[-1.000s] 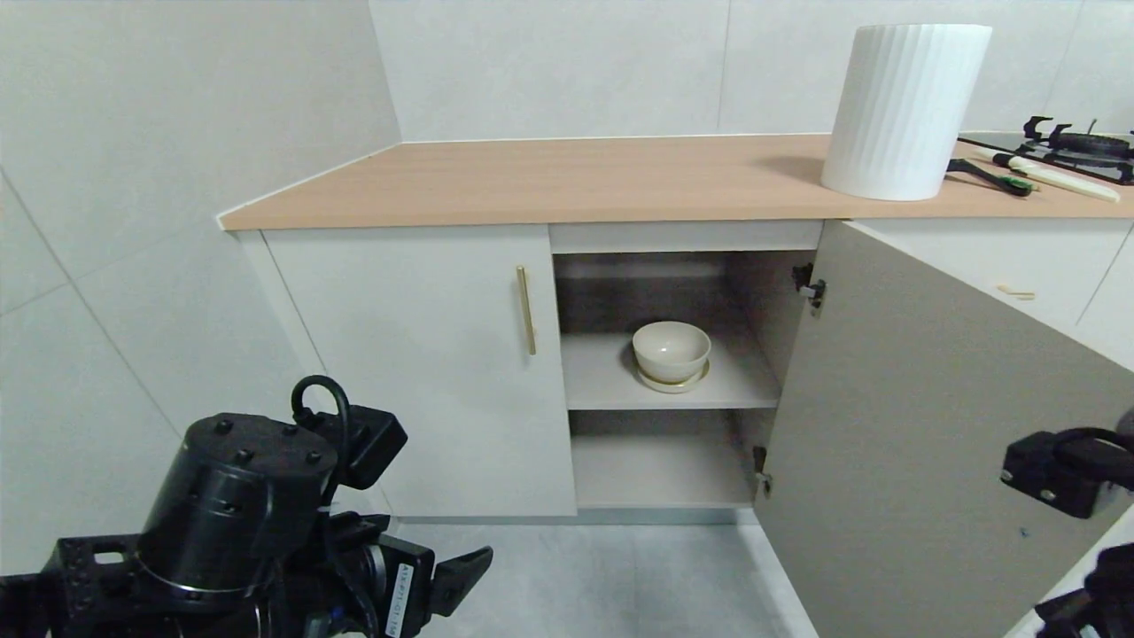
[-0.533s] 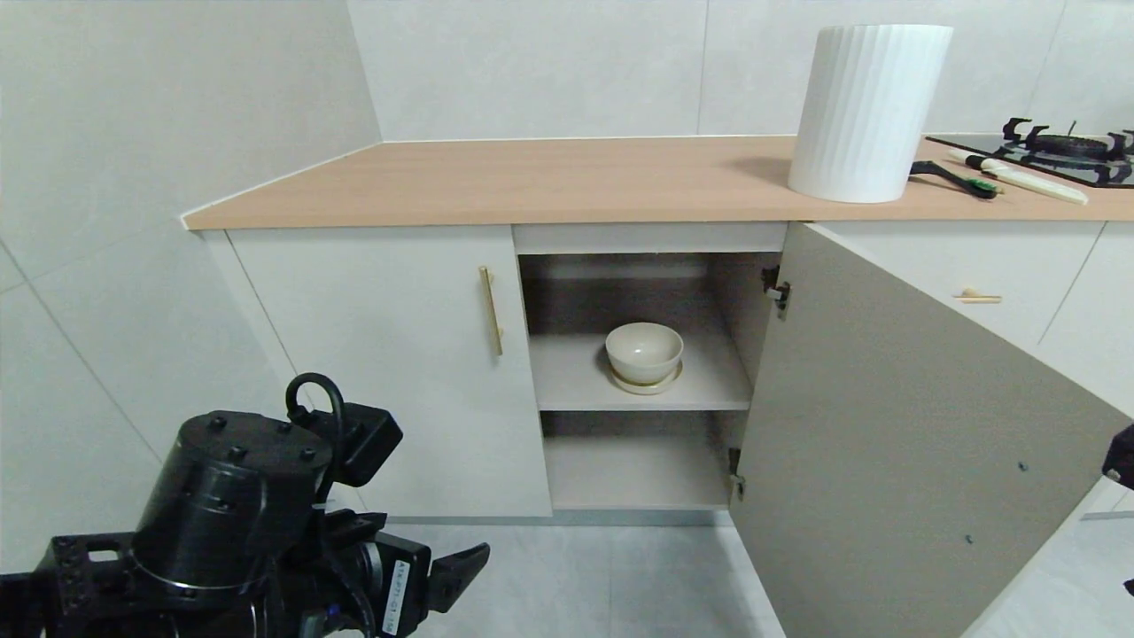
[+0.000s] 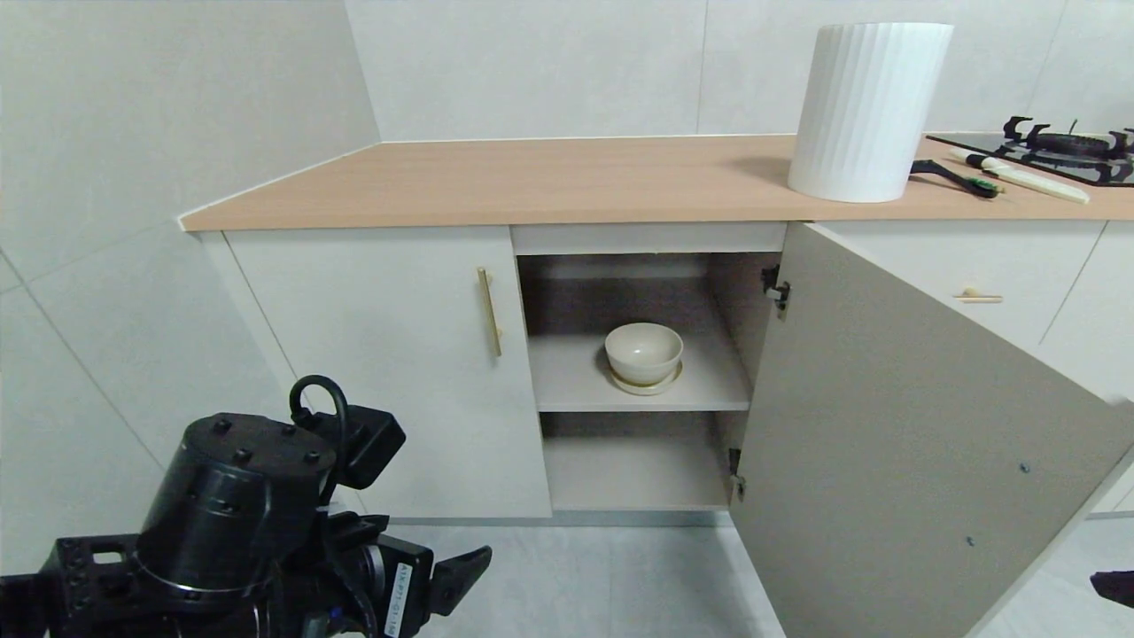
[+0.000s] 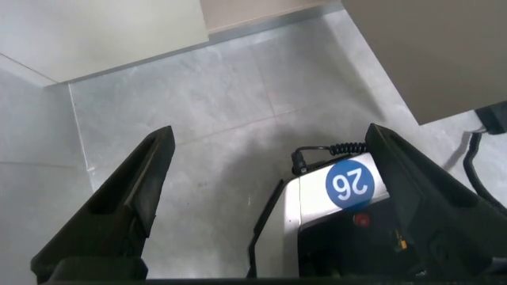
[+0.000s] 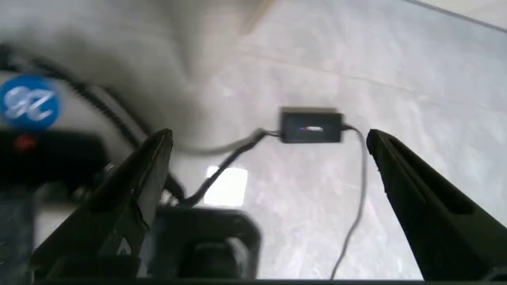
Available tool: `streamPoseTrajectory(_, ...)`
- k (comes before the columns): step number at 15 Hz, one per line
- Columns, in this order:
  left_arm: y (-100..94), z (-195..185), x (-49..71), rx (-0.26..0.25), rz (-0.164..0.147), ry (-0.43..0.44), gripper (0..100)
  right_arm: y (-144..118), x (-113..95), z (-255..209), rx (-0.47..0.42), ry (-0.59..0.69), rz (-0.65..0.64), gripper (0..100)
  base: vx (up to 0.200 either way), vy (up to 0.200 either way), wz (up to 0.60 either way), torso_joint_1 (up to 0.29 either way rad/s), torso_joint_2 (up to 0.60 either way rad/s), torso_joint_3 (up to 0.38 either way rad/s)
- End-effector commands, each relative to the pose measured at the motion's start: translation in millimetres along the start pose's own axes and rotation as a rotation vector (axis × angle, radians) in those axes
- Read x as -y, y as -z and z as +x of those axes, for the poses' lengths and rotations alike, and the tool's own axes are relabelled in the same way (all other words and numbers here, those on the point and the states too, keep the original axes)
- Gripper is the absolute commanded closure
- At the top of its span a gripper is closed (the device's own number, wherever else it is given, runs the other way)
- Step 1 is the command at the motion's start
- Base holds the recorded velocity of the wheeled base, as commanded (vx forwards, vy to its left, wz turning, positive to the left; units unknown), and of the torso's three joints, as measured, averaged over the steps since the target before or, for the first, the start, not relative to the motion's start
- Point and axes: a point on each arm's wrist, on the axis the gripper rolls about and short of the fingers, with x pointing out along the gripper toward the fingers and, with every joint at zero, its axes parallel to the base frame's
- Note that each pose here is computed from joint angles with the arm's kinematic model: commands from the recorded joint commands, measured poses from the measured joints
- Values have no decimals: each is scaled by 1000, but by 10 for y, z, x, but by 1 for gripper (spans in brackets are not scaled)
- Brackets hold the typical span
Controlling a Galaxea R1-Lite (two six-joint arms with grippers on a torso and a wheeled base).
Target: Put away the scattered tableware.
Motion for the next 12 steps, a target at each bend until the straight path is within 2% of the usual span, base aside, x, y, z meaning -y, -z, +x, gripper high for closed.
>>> streamPoseTrajectory(1, 1, 7, 2, -2, 0, -1, 0, -15, 116, 49, -17, 58, 44, 0, 0, 0, 0, 0, 0, 0)
streamPoseTrajectory(4, -1, 0, 0, 1, -1, 0, 0, -66, 165, 114, -16, 79, 79, 0, 0, 0, 0, 0, 0, 0)
streamPoseTrajectory(7, -1, 0, 0, 1, -1, 0, 0, -163, 259, 327, -63, 115, 136, 0, 0, 0, 0, 0, 0, 0)
streamPoseTrajectory(12, -2, -3, 0, 2, -1, 0, 0, -274, 402, 593, -65, 55, 220, 0, 0, 0, 0, 0, 0, 0)
